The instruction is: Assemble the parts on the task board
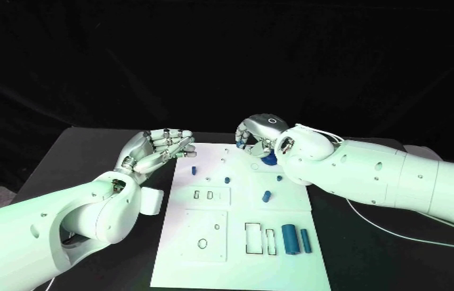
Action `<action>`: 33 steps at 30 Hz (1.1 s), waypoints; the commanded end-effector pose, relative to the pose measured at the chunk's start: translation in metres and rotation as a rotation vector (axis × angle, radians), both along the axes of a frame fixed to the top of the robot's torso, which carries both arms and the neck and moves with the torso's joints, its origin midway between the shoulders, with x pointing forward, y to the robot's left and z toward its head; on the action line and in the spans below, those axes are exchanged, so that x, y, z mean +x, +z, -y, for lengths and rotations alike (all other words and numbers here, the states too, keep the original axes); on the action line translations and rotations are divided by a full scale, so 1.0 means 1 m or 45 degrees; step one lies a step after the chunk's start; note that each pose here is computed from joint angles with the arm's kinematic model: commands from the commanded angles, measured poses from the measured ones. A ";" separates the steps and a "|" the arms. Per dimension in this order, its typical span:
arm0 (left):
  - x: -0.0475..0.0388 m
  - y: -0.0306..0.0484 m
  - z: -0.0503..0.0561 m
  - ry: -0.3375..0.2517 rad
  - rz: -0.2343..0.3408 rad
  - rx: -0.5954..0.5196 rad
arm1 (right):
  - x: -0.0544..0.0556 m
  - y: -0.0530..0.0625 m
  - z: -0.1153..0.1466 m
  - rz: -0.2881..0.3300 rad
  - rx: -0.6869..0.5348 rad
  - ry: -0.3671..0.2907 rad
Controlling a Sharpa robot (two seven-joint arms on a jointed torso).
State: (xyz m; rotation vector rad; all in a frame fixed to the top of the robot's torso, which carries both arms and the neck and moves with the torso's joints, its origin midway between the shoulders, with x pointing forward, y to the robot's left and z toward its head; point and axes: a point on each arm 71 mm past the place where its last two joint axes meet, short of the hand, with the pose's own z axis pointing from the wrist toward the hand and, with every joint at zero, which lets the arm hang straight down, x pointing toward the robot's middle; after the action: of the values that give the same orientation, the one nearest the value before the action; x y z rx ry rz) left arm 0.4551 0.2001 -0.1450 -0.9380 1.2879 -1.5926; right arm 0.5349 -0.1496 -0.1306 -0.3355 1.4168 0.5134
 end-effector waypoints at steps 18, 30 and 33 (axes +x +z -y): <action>-0.0027 0.0087 0.004 -0.030 0.009 -0.018 | 0.007 -0.007 -0.025 -0.004 0.005 0.031; -0.0022 0.0096 0.003 -0.025 0.011 -0.016 | 0.007 -0.009 -0.027 -0.025 -0.010 0.037; -0.0021 0.0097 0.003 -0.025 0.012 -0.016 | 0.008 -0.010 -0.027 -0.029 -0.015 0.034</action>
State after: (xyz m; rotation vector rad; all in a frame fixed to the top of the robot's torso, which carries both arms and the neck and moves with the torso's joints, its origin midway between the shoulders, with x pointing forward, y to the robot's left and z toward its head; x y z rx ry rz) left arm 0.4536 0.1986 -0.1369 -0.9318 1.2866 -1.6041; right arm 0.5435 -0.1244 -0.1361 -0.3372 1.4113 0.5357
